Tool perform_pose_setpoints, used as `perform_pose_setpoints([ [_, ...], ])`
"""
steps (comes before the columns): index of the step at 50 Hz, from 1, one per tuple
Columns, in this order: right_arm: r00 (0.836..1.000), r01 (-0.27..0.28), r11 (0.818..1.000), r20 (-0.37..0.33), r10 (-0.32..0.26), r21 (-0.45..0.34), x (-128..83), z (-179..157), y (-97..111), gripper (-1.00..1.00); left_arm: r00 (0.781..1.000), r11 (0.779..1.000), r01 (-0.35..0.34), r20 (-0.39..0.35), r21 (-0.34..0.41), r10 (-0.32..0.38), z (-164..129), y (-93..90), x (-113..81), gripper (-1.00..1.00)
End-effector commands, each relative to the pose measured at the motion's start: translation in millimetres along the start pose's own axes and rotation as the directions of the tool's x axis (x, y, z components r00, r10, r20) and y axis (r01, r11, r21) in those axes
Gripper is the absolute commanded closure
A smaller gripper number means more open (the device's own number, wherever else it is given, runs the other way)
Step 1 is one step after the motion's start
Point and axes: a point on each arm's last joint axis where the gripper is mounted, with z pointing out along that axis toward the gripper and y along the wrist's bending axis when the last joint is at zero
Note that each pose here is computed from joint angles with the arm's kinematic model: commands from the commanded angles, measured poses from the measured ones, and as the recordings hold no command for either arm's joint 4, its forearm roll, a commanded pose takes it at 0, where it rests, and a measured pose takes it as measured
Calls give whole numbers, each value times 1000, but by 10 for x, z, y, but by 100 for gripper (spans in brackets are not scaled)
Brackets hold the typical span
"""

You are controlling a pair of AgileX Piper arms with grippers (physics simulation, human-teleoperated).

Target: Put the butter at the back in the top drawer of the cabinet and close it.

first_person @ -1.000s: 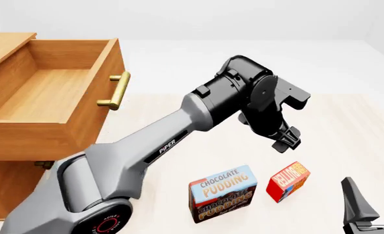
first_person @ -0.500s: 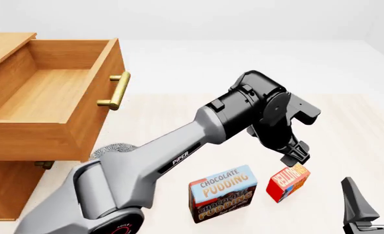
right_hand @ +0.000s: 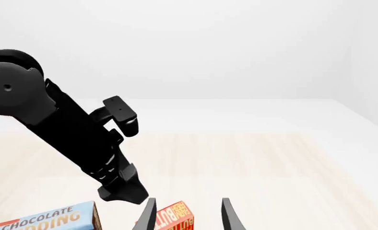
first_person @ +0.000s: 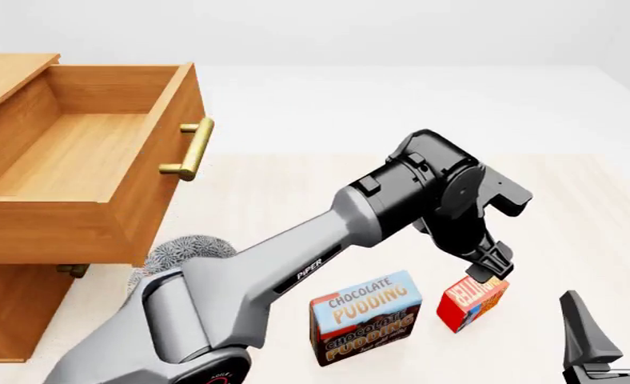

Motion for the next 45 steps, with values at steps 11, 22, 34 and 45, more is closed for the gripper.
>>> perform_pose_setpoints([
  [11,1000,0,1000,0,0,0,0,0,0,-100,1000,1000,3,-20,11,-2,195,-127,29,-100],
  [22,1000,0,1000,0,0,0,0,0,0,-100,1000,1000,8,-27,9,-8,267,-116,40,-100],
  [34,1000,0,1000,0,0,0,0,0,0,-100,999,1000,9,-38,8,-9,355,-106,57,-100],
  [45,1000,0,1000,0,0,0,0,0,0,-100,999,1000,14,-43,6,-14,448,-86,68,-100],
])
